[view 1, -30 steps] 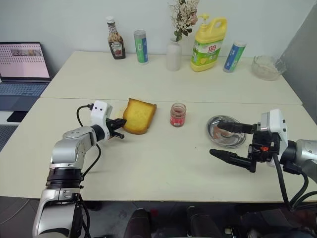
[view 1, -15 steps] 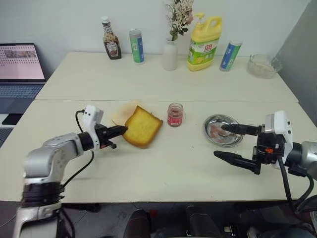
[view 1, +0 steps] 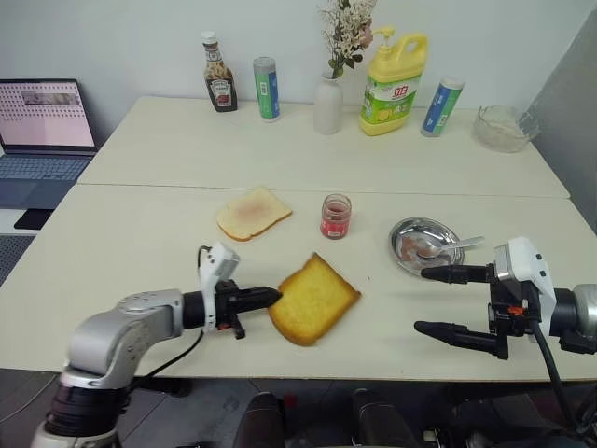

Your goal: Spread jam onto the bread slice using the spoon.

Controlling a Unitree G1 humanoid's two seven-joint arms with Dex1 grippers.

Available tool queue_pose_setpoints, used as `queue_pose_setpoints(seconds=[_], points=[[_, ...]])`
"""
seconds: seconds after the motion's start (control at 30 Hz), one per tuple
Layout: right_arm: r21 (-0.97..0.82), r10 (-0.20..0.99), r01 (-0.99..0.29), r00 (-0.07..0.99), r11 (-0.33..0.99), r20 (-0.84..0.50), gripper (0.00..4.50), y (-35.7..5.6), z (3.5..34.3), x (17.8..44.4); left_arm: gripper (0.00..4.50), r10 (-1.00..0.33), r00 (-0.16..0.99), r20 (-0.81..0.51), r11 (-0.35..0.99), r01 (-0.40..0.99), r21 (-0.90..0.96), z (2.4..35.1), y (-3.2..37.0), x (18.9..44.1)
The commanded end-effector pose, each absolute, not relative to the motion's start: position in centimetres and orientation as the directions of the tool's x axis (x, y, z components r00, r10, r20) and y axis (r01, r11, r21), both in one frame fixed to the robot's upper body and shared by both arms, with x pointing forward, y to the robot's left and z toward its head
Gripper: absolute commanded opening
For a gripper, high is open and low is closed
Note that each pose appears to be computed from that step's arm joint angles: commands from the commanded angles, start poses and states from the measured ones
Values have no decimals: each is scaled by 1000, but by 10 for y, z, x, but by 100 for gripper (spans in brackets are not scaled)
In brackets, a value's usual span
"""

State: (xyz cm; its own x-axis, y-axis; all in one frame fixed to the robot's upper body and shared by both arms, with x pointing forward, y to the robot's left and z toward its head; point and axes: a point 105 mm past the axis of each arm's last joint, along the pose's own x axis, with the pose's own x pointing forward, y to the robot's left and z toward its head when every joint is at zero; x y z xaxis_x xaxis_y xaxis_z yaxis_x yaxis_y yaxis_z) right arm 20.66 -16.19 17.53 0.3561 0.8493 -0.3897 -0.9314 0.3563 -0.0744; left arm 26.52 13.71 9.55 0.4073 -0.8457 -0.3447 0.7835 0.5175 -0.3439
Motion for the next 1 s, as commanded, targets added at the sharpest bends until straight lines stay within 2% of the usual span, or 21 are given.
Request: queue_pose_setpoints(seconds=[0.03,0.33,0.5,0.53,0.6,0.83,1.0], points=[[-131,848,-936,353,328,-395,450,-159,181,203,2,-829,440,-344,535,804,-260,100,133,280],[-133,844,-934,356,331,-402,450,-160,180,202,2,-794,460,-398,562,805,-191,90,139,287],[-132,849,-936,351,325,-396,450,-159,180,203,125,-780,484,-396,579,799,-163,91,139,289],[-132,850,-937,348,323,-395,450,-158,181,204,170,-777,488,-397,581,798,-157,91,140,290],[-130,854,-940,341,315,-393,450,-158,180,204,221,-766,505,-397,593,794,-134,92,142,290],[-138,858,-947,322,291,-401,450,-160,179,207,445,-740,556,-378,629,772,-96,99,149,292],[-146,857,-949,316,281,-406,450,-162,179,209,448,-701,614,-361,669,743,-35,109,161,292]])
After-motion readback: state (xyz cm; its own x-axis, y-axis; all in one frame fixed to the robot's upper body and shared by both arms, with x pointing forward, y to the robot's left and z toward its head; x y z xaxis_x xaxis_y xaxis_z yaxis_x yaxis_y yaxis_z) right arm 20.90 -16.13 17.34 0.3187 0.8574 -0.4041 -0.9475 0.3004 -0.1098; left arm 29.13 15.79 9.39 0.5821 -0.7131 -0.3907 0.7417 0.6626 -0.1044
